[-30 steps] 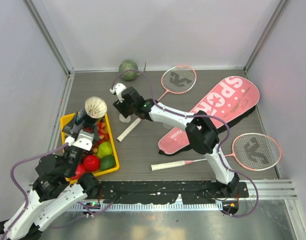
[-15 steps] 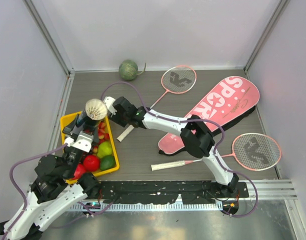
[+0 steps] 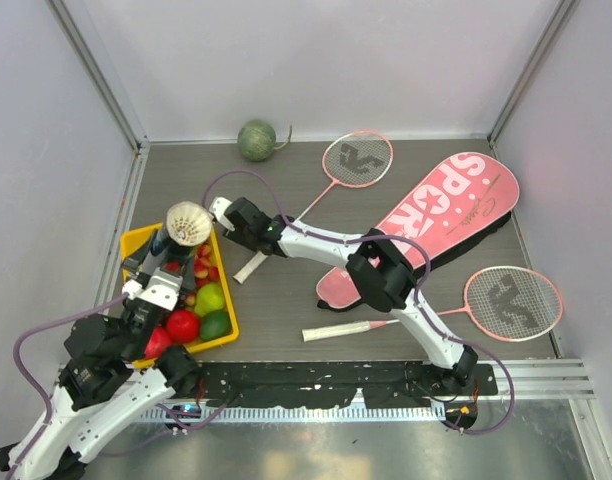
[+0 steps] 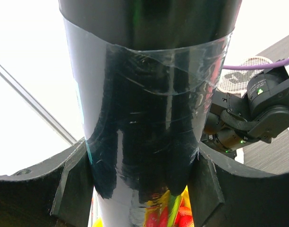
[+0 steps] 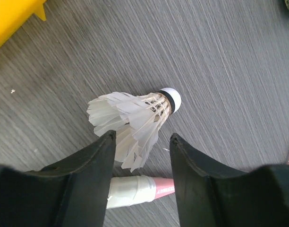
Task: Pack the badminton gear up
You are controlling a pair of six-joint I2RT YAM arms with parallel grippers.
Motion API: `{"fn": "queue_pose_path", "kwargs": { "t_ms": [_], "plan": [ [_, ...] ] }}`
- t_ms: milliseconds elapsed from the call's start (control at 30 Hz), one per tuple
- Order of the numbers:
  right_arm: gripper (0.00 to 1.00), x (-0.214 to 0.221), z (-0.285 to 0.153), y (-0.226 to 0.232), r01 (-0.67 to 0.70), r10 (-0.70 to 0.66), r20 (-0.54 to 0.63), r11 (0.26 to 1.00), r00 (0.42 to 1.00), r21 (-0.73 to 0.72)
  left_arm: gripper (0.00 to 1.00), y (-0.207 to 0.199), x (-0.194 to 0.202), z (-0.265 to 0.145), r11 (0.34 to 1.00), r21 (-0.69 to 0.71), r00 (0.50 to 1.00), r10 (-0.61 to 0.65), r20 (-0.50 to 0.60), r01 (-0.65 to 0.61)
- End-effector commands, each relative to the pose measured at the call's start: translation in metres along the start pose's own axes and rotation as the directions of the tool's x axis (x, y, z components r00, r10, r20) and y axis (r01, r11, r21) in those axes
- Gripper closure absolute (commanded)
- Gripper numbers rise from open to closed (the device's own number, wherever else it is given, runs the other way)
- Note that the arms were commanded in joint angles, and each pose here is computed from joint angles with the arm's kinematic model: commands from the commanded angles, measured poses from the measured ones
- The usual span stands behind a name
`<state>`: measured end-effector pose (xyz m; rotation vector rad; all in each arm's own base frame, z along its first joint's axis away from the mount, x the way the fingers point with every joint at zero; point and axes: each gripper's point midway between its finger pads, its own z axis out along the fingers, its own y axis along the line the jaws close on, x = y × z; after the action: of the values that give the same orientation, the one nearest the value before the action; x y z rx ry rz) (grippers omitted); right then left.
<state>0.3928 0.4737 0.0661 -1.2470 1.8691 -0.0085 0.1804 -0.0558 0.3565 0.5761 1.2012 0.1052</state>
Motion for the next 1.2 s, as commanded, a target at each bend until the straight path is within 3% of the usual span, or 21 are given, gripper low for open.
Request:
{"fn": "queue_pose_path", "kwargs": {
  "t_ms": [0,133,233,500,533,700,833,1033,1167],
  "plan": [
    [0.5,-0.023,-0.001,-0.018,-0.033,0.029,0.052,0.996,0.998,0.08,1.0,0.017,-0.024,-0.006,0.998,-0.043,0.995,-0.045,0.095,0.049],
    [0.81,-0.026,-0.005,-0.027,-0.046,0.038,0.062,0.991,0.997,0.126,1.0,0.015,-0.021,-0.007,0.998,-0.041,0.995,-0.046,0.089,0.05],
    [0.94,-0.031,-0.016,-0.035,-0.075,0.059,0.104,0.985,0.993,0.158,1.0,0.015,-0.018,-0.007,0.998,-0.047,0.996,-0.039,0.083,0.043],
    [0.95,-0.059,-0.087,-0.082,-0.294,0.245,0.279,0.945,0.928,0.146,1.0,0.008,-0.019,0.001,1.0,-0.03,0.995,-0.004,0.095,0.007],
    [0.95,-0.047,-0.088,-0.086,-0.31,0.266,0.263,0.94,0.927,0.144,1.0,0.006,-0.02,0.002,1.0,-0.019,0.995,0.008,0.099,-0.006],
    [0.95,-0.053,-0.157,-0.117,-0.475,0.436,0.362,0.88,0.824,0.022,1.0,-0.017,-0.019,0.014,0.993,0.078,0.991,0.084,0.106,-0.093],
    [0.95,-0.032,-0.213,-0.143,-0.573,0.516,0.409,0.82,0.752,0.019,1.0,-0.041,-0.012,0.025,0.971,0.181,0.986,0.141,0.088,-0.155],
    [0.95,-0.008,-0.308,-0.152,-0.62,0.571,0.493,0.781,0.657,-0.079,1.0,-0.066,-0.005,0.037,0.911,0.331,0.969,0.242,0.05,-0.245],
    [0.95,-0.005,-0.373,-0.133,-0.587,0.613,0.526,0.772,0.59,-0.242,1.0,-0.081,0.005,0.044,0.873,0.392,0.953,0.3,0.037,-0.29]
  ]
}}
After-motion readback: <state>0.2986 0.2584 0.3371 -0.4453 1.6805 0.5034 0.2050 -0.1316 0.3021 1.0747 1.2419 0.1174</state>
